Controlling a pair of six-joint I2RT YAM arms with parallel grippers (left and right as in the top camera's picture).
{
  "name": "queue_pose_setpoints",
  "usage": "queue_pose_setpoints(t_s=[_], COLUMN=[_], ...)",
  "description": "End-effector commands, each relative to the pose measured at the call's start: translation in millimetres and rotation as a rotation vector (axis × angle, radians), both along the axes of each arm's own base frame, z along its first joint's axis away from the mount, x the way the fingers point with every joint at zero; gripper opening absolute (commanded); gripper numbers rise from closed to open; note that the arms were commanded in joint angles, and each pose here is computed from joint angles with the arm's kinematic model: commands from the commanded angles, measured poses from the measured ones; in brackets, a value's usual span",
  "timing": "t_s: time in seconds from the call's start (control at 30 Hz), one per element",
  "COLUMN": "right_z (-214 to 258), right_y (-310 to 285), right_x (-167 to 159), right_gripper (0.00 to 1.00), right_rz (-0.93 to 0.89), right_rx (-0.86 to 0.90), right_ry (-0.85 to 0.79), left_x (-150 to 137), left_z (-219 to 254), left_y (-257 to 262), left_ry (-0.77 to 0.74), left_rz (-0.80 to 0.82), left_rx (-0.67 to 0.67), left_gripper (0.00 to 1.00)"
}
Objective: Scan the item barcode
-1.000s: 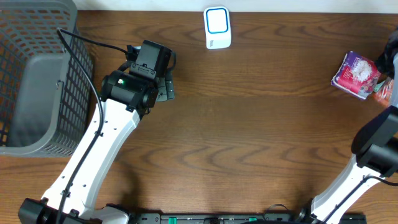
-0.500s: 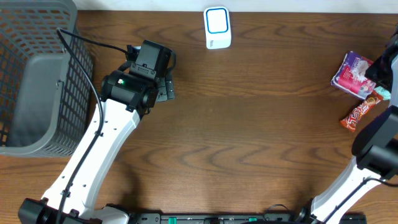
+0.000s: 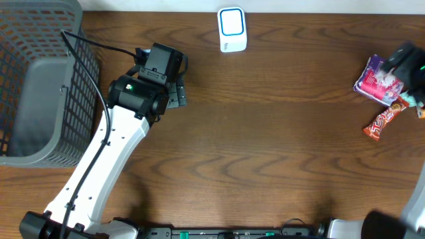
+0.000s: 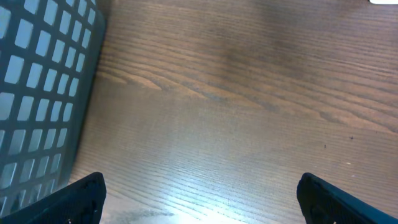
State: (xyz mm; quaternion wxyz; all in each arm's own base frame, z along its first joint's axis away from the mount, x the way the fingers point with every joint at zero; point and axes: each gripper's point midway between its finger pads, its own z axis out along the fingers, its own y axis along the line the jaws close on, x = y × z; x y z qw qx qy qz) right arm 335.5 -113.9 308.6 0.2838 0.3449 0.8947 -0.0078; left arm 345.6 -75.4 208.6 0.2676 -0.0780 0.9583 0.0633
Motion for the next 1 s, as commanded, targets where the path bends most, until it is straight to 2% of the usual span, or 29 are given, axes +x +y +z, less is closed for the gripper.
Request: queue_pose_setpoints(t_s=[0.0, 0.2, 0.43, 0.63, 0.97], right_z=[-11.5, -28.6, -54.2, -67.0, -68.7], right_y=[41.9, 104.2, 134.1, 133.2, 133.1], right_x=[-16.4, -63.8, -109.7, -125.5, -126.8], right_gripper=[0.99, 0.99, 0.99, 0.99, 0.99], right_rz=[0.103, 0.293, 0.419, 0.422, 0.422], right_rx=[0.030, 0.025, 0.033, 0.038, 0.039], right_ry=[0.015, -0.006, 0.013, 0.061, 0.071], left_x=[1.6, 1.6, 1.6, 1.7, 1.7], left_z=[3.9, 3.9, 3.9, 4.0, 4.0], left_y=[1.1, 1.1, 1.1, 1.1, 1.0], left_ry=[-0.009, -0.009, -0.009, -0.009, -0.009], left_rz=[0.007, 0.007, 0.006, 0.007, 0.006], left_rx=[-0.002, -0.002, -0.002, -0.002, -0.002], left_gripper=[0.98, 0.98, 0.98, 0.98, 0.98])
